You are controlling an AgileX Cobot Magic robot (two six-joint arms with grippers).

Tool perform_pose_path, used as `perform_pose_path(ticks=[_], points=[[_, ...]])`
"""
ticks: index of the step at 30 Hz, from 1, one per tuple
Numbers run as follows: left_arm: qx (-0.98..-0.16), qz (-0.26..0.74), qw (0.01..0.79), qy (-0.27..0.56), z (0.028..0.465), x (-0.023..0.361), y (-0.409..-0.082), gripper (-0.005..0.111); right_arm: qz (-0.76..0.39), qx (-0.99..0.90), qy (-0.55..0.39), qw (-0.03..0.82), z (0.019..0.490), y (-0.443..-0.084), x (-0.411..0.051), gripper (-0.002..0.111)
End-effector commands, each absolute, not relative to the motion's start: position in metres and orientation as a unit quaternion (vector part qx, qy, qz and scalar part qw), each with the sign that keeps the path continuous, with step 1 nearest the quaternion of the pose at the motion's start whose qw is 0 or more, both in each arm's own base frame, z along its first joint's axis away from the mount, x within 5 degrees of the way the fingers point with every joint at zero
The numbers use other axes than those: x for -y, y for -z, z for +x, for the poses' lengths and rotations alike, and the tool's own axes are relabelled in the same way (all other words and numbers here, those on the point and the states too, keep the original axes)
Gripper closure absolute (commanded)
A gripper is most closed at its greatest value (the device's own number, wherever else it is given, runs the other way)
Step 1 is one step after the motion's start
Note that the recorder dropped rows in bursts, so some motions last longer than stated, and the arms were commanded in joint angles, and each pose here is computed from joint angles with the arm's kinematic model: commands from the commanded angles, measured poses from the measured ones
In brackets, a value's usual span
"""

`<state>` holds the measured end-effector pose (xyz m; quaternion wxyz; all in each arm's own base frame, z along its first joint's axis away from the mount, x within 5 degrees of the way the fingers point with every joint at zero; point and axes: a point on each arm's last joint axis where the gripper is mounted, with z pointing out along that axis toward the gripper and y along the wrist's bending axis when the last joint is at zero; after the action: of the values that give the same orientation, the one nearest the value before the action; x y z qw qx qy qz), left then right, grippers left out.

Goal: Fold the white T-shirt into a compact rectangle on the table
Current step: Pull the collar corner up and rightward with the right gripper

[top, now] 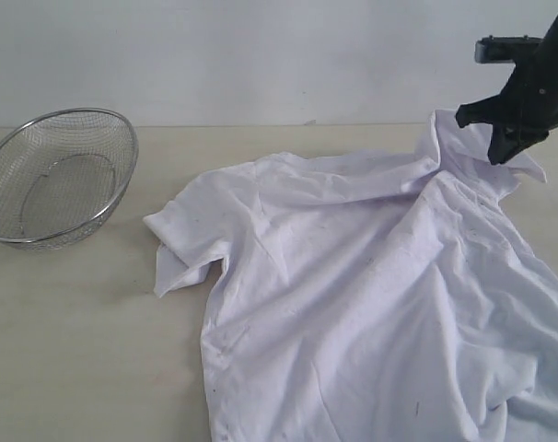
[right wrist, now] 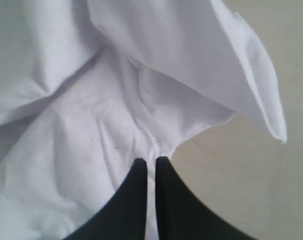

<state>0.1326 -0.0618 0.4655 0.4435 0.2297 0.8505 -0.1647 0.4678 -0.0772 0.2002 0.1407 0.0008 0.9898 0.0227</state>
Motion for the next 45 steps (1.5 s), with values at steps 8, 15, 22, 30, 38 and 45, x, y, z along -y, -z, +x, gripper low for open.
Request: perform_pose_path(ticks=[8,15,22,30,38,45], points=[[-0.851,0.233,0.437,0.173,0.133,0.063,-0.464,0.102,0.077,-0.956,0.112,0.261,0.501,-0.164,0.116,0.108],[-0.849,0.233,0.436,0.184,0.132,0.065,-0.464,0.102,0.156,-0.899,0.089,0.4,0.522,-0.228,0.126,0.108],[-0.848,0.237,0.437,0.182,0.132,0.065,-0.464,0.102,0.104,-0.955,0.04,0.274,0.503,-0.209,0.113,0.108],[-0.847,0.241,0.438,0.181,0.132,0.065,-0.464,0.102,0.056,-0.975,-0.077,0.201,0.482,-0.206,0.088,0.108],[-0.847,0.242,0.438,0.18,0.132,0.065,-0.464,0.102,0.11,-0.971,-0.048,0.206,0.477,-0.138,0.114,0.108],[-0.847,0.242,0.438,0.18,0.132,0.065,-0.464,0.102,0.131,-0.959,-0.049,0.244,0.487,-0.122,0.116,0.108]])
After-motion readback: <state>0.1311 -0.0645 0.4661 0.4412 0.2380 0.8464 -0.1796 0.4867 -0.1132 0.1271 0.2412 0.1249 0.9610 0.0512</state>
